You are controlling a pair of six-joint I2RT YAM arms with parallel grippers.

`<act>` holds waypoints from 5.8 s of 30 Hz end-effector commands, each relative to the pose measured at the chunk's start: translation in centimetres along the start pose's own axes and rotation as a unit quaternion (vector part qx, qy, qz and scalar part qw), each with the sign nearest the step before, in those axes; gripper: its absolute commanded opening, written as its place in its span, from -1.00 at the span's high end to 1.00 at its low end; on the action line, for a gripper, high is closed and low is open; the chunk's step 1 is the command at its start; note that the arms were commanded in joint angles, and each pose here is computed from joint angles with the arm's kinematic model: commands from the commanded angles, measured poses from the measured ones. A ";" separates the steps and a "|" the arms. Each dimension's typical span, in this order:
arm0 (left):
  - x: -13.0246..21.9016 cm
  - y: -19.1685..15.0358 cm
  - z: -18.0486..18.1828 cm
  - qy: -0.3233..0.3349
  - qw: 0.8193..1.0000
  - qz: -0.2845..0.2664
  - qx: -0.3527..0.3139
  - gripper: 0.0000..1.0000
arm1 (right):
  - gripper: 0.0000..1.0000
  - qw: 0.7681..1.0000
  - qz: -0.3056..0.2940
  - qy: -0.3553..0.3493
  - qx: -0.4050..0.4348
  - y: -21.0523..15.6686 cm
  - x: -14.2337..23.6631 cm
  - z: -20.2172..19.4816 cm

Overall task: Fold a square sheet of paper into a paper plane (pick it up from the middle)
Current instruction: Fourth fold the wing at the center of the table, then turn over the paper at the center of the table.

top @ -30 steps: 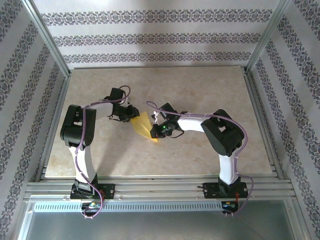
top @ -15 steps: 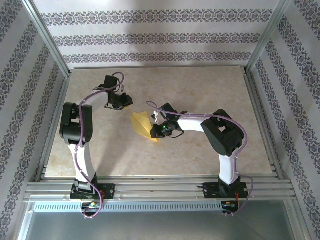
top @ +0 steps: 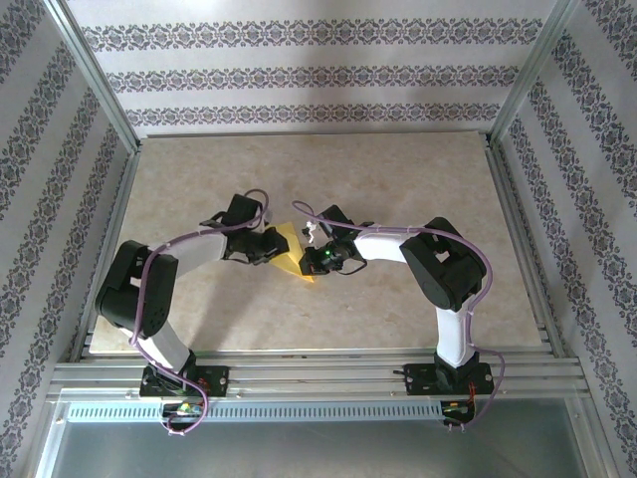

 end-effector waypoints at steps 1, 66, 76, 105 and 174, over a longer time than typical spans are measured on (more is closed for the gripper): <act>-1.2 0.3 -1.2 -0.030 0.999 -0.008 0.010 0.66 | 0.91 0.991 0.068 -0.090 -0.069 -3.2 -1.7 -4.5; -2.1 6.9 8.8 0.084 0.996 0.028 0.019 0.69 | 0.87 0.999 -0.027 0.000 0.035 4.2 0.3 3.9; -2.4 6.7 9.1 0.091 0.995 0.033 0.028 0.70 | 0.94 0.999 0.005 -0.028 0.022 4.5 -1.9 2.9; 1.1 8.8 3.3 0.003 1.000 -0.015 -0.006 0.42 | 0.66 0.992 -0.112 0.011 0.049 -0.4 6.2 2.5; -1.9 4.3 2.8 -0.075 0.990 -0.076 0.089 0.83 | 0.53 0.995 -0.094 -0.025 -0.037 5.8 2.2 0.3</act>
Point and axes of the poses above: each hand's point on the last joint's axis, 136 mm out from that joint toward the fingers, its own x axis back along the fingers, its own z axis along the line the jaws close on, y = z × x, the point moved 9 cm from there along x, back along the fingers, and after that the axes turned 5 degrees about -x, right-handed, at the moved point
